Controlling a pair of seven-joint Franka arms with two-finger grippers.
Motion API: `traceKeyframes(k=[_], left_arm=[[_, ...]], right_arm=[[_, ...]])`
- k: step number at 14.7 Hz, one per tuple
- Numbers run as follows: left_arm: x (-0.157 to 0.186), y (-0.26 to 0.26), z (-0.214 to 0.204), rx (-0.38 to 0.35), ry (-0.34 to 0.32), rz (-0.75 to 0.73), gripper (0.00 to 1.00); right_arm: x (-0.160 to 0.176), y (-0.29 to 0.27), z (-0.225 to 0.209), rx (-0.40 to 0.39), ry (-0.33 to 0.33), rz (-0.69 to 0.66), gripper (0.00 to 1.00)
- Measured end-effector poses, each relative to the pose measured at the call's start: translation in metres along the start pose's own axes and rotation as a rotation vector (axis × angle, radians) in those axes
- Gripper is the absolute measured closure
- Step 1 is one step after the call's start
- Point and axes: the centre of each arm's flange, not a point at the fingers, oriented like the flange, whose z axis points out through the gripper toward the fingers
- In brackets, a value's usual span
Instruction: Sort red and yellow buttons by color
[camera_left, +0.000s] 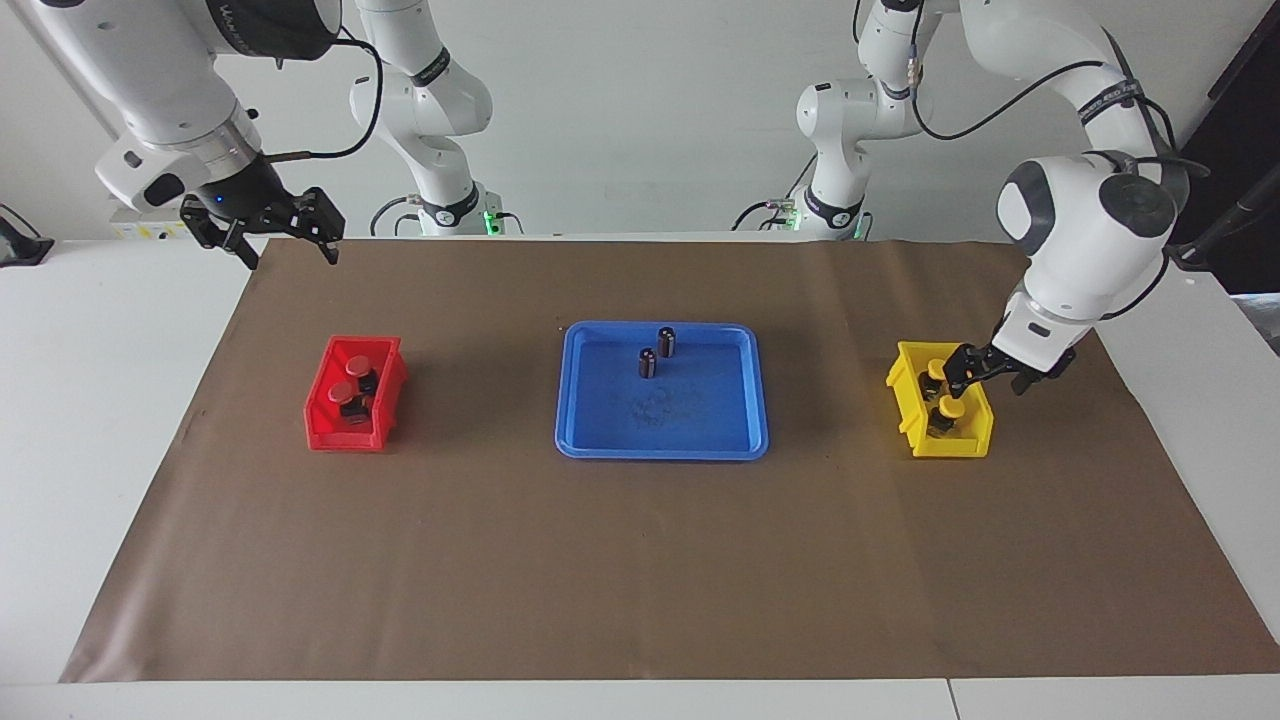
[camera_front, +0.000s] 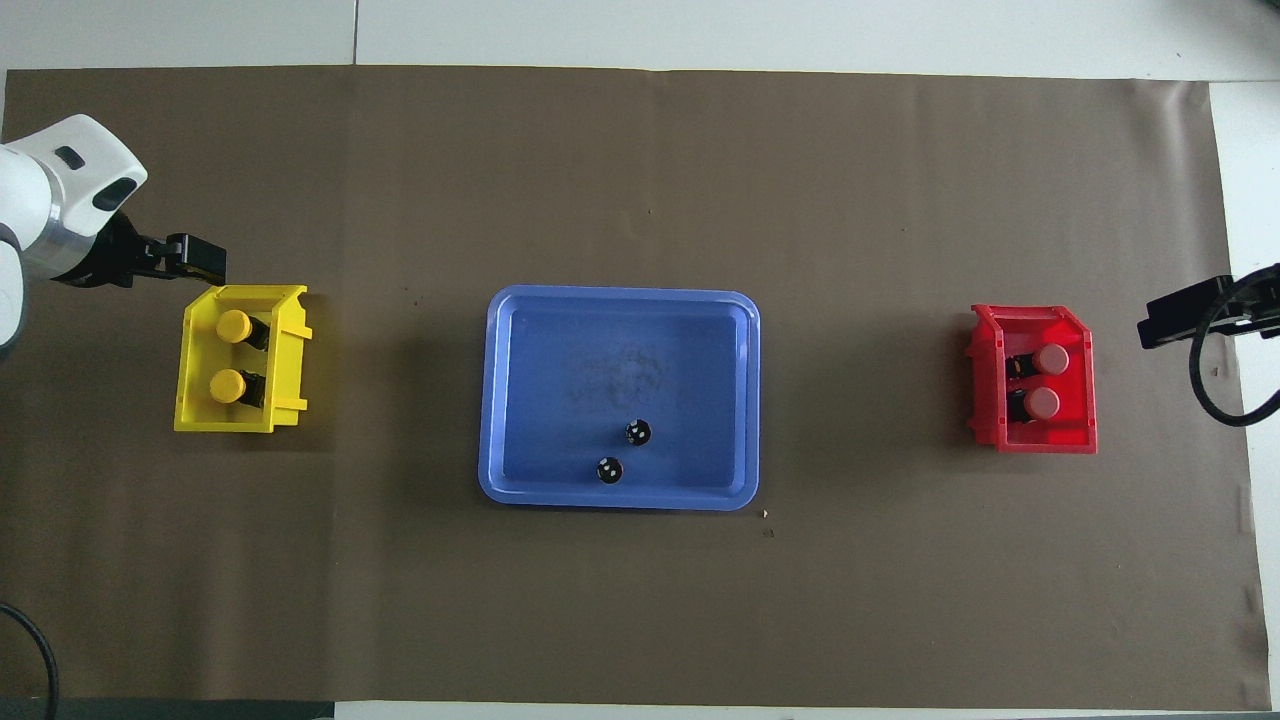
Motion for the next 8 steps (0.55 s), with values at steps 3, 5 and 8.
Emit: traceKeyframes(k=[3,5,8], left_arm=[[-0.009,0.006,-0.059,-0.029,-0.021,0.0,0.0],[-0.02,0.008,-0.101,-0.058,-0.048,0.0,0.0],[-0.04,0.011,-0.138,-0.075,-0.089,0.01,0.0]], right_arm=[[-0.001,0.001,-0.001,0.0,0.001,0.003,0.0],[-0.001,0.005,-0.004,0.0,0.005,0.009,0.0],[-0.002,0.008,-0.004,0.001,0.007,0.014,0.0]])
